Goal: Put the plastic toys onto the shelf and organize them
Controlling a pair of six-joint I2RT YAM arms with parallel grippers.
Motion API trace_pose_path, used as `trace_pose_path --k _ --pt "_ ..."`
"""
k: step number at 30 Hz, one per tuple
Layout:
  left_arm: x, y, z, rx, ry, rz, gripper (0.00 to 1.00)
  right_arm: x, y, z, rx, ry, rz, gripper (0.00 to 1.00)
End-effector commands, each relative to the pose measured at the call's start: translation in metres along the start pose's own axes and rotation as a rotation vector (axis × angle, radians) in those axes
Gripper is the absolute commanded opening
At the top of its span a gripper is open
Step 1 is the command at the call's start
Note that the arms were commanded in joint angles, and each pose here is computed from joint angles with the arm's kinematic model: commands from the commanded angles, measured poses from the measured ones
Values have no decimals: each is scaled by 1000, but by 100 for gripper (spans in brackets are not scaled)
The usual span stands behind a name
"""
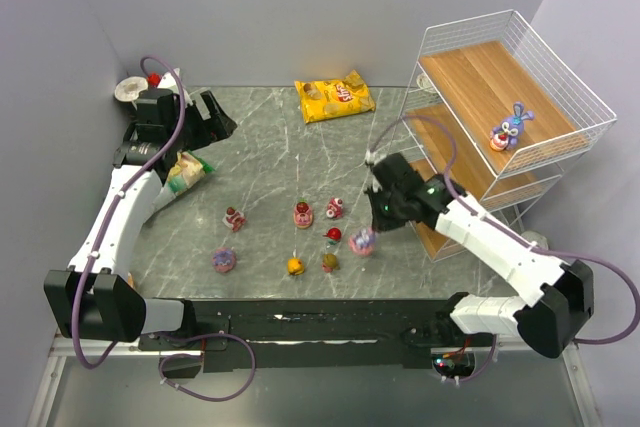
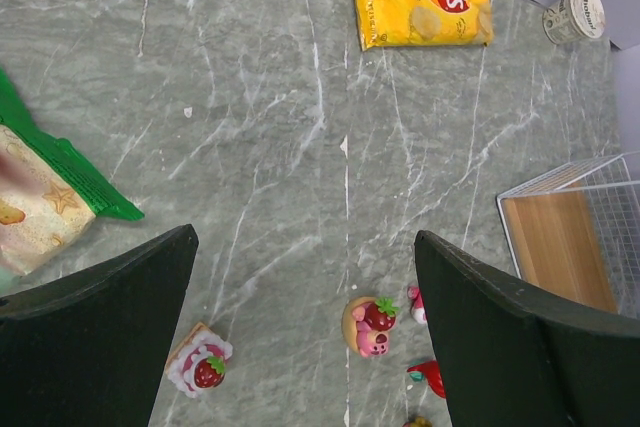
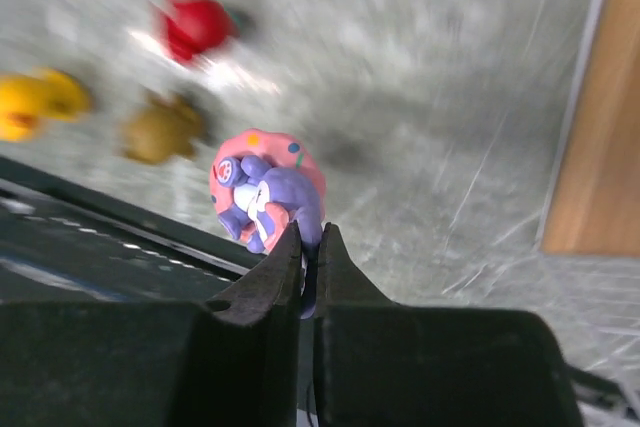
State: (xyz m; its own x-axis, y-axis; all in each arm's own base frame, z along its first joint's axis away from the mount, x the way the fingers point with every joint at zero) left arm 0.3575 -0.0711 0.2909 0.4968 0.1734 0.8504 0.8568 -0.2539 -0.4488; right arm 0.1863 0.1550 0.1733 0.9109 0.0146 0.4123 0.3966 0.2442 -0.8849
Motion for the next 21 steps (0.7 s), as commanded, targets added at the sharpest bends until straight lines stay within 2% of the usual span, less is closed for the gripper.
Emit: trace_pose_path --k 1,7,13,16,19,21 --pt "16 -4 -7 -34 1 -52 96 44 -57 22 108 -84 -161 0" --pt "22 -4 -8 -39 10 -69 96 93 -149 56 302 -218 -395 0" --pt "32 -3 -14 -75 25 -110 97 127 -222 67 345 -353 -602 0" --pt "41 -4 -17 -85 -10 -142 96 135 -241 68 337 -401 -640 0" --pt "66 -7 -29 -143 6 -197 96 139 -249 66 312 -412 -643 0" --pt "76 -10 -38 -200 49 -185 96 139 -246 65 297 -397 -612 0"
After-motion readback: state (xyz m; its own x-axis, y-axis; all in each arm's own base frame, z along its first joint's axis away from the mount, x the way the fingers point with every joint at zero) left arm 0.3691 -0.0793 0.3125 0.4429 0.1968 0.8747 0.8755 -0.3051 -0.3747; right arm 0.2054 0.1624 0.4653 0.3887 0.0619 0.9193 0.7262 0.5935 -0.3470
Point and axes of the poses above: each gripper's point midway between its finger pads, its own y axis out along the fingers, its own z axis along the line the jaws close on, x = y × z, the point moved 4 cm from there along -y, back along the fingers, and after that the axes turned 13 degrees about y, right-handed, at the moved point
